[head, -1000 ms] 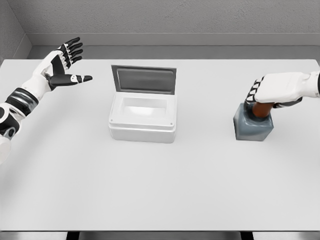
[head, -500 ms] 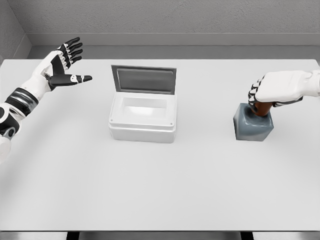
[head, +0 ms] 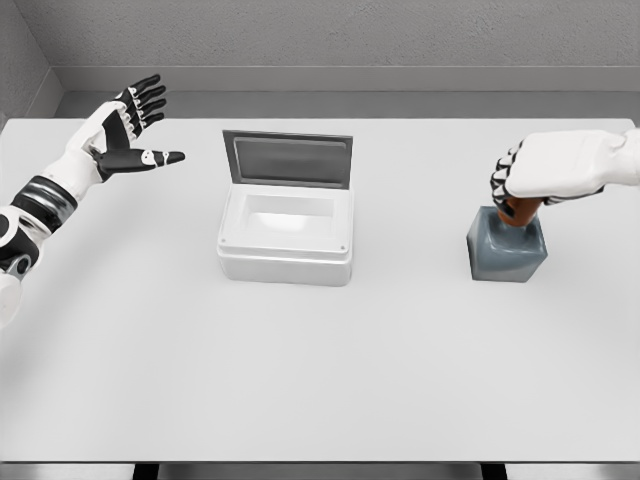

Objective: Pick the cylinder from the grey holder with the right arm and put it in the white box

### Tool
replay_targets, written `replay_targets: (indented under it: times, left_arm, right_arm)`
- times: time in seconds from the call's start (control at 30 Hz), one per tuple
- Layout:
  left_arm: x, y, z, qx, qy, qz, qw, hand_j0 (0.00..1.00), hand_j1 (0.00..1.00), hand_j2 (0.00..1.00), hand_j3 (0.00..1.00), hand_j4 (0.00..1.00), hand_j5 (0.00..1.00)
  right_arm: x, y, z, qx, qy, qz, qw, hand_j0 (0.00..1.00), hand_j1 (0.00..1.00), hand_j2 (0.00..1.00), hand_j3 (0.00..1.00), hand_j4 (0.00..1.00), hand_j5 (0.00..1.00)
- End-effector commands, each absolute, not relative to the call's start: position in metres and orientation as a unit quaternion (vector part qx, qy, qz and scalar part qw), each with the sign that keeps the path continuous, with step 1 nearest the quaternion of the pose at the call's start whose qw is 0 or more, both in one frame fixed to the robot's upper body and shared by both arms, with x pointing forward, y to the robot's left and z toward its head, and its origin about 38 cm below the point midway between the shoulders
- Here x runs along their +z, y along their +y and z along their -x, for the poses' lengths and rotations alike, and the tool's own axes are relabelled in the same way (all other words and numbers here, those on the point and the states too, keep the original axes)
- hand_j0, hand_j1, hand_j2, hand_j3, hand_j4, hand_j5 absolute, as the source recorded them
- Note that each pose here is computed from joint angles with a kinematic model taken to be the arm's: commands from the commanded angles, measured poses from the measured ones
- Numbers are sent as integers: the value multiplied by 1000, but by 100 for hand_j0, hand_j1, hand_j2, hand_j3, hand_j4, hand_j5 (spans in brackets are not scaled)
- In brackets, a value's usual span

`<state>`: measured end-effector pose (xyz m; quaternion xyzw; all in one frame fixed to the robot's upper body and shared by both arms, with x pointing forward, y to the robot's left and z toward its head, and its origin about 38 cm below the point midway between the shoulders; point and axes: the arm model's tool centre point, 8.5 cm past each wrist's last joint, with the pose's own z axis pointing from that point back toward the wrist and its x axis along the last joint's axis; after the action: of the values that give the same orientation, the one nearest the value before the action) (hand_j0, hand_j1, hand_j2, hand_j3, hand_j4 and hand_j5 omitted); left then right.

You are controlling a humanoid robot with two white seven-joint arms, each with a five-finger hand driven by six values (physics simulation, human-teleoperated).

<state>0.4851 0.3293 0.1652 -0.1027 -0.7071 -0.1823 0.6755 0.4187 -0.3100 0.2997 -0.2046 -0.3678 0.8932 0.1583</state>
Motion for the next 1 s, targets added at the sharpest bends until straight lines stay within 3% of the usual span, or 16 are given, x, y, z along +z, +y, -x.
replay_targets:
  times: [0.0,0.97]
  left_arm:
    - [166,330,-485,-182,-707,103,675,100,100,100,100,100,100]
    - [165,332,-484,-181,-708,103,675,100,100,100,100,100,100]
  right_arm:
    - [301,-306,-418,893,-371,204,155,42,42,42,42,42,42]
    - [318,-213,-422,884,-428,180,50,42,42,42,42,42,42]
